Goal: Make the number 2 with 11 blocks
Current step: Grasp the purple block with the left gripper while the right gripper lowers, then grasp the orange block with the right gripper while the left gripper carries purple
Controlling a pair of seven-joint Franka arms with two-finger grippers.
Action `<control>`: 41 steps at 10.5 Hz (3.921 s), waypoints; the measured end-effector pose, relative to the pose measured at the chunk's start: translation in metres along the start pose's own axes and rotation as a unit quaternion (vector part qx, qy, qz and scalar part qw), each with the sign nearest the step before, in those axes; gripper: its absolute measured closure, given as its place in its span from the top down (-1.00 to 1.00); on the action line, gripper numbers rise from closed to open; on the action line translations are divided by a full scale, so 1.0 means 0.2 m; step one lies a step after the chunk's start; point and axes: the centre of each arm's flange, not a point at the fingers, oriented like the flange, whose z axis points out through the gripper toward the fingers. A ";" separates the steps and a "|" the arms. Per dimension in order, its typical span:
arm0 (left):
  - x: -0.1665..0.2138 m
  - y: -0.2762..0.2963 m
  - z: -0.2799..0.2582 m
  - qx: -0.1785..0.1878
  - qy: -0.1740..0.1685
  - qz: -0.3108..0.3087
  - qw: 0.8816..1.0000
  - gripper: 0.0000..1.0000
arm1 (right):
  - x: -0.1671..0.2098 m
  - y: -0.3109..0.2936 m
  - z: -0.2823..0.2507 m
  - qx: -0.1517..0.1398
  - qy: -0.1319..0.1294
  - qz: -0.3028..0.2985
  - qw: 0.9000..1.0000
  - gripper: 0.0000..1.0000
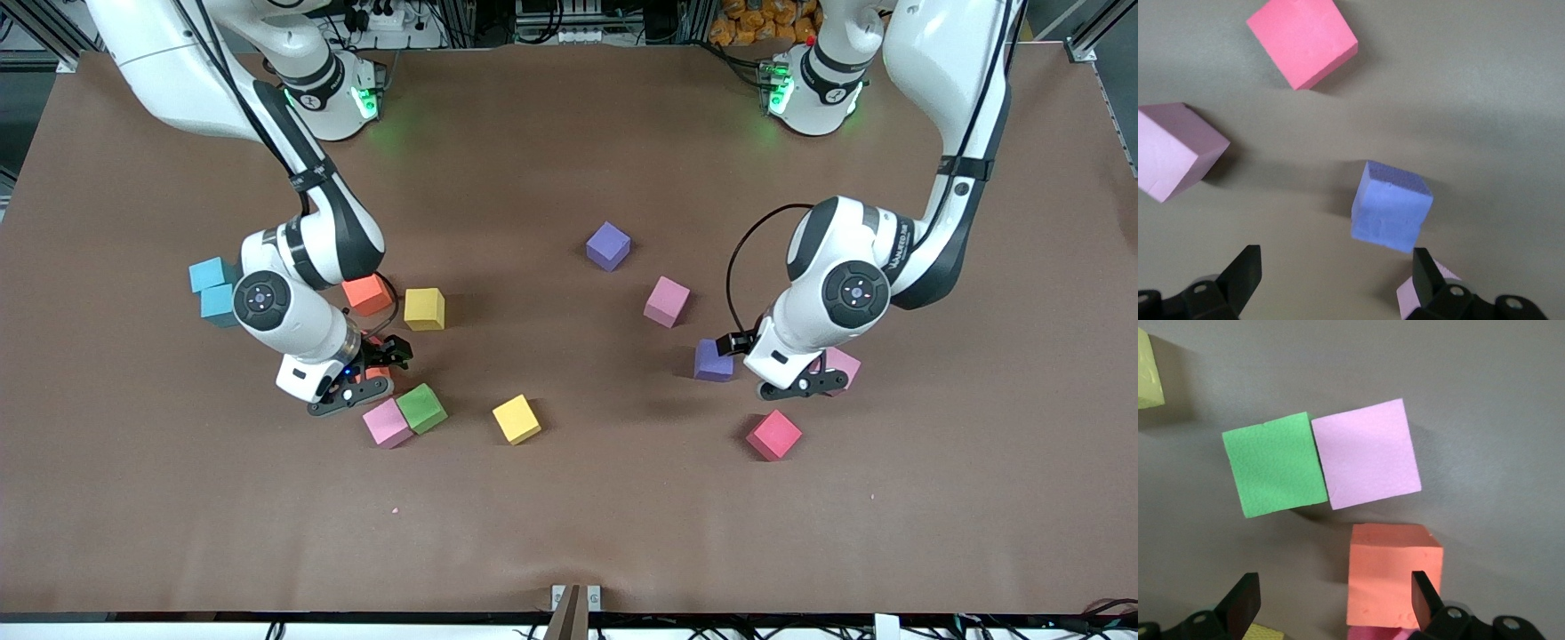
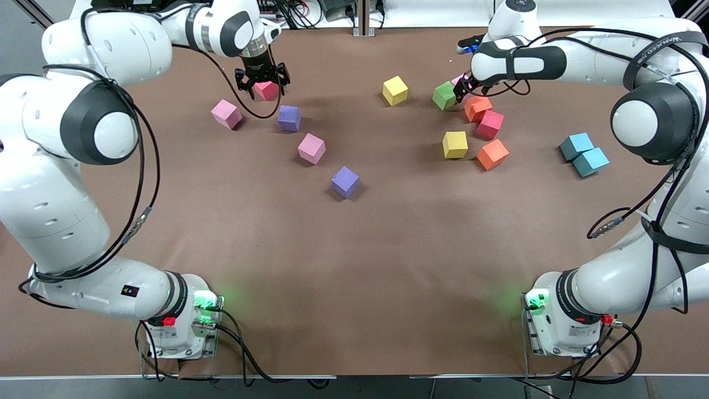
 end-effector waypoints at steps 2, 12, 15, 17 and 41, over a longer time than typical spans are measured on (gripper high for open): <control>0.04 0.02 0.10 -0.010 0.013 0.000 1.000 1.00 | -0.01 0.07 0.01 -0.016 -0.002 -0.015 1.000 1.00; -0.01 0.21 0.48 0.017 0.028 0.012 0.999 0.67 | -0.02 0.09 0.23 -0.011 0.007 -0.029 1.000 1.00; -0.01 0.26 0.45 0.012 0.035 -0.019 0.999 0.13 | -0.03 0.09 0.28 -0.011 0.005 -0.028 1.000 1.00; -0.01 0.33 0.35 0.000 0.051 -0.036 0.998 0.07 | -0.03 0.12 0.30 -0.011 0.004 -0.024 1.000 1.00; -1.79 1.76 0.55 0.011 0.025 0.050 0.998 1.00 | 0.07 0.20 -0.26 -0.001 -0.031 -0.281 0.959 0.24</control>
